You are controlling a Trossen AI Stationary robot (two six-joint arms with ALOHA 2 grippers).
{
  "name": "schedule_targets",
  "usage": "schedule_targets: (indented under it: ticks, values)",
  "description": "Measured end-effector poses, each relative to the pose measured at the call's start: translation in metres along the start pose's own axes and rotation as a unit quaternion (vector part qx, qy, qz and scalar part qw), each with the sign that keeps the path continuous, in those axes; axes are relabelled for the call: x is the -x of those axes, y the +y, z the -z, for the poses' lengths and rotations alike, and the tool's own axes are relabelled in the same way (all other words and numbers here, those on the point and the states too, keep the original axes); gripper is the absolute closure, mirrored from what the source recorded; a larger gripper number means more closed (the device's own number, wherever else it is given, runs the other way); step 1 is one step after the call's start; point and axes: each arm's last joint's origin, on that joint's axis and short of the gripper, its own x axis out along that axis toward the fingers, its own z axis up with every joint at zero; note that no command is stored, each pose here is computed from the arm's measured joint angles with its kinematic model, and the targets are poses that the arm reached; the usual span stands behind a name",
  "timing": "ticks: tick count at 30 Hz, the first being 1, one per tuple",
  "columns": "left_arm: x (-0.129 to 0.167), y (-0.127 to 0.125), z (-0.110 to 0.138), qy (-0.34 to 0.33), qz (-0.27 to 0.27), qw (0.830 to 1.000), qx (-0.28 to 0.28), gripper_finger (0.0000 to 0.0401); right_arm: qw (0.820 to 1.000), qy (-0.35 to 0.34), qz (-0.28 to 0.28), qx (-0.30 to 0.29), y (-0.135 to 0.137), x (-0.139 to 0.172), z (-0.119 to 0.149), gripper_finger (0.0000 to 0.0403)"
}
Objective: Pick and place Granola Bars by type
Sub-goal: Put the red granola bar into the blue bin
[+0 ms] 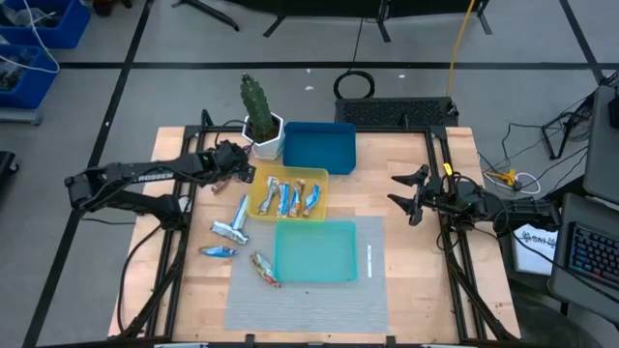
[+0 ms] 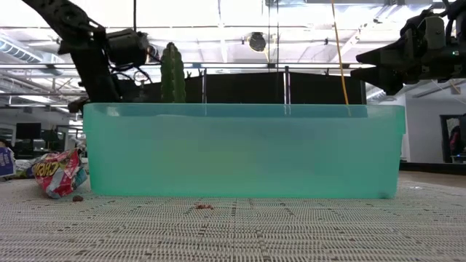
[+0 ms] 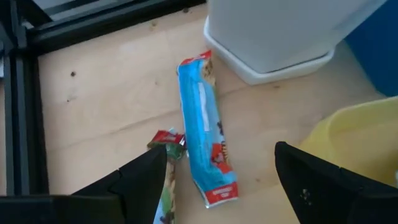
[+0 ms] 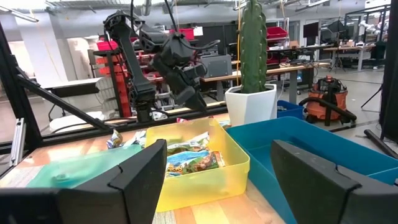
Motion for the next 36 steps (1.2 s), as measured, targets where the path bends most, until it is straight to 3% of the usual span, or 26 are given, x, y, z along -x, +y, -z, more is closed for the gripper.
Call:
schedule_targets:
  ticks: [16,23,36]
  values:
    - [-0.029,0.012,0.037,-0.023,0.015,0.999,0.034,0.0114,1.000,0.000,0.000,0.000,0.000,0.000,0.000,0.0124]
    - [-0.028,0.011,0.038,-0.043,-0.001,0.999,0.022,0.0119,1.000,0.000,0.000,0.000,0.000,0.000,0.000,0.0124]
    - [-0.037,0.015,0.049,-0.071,0.019,0.997,0.021,0.0127,1.000,0.000,0.000,0.000,0.000,0.000,0.000,0.0124]
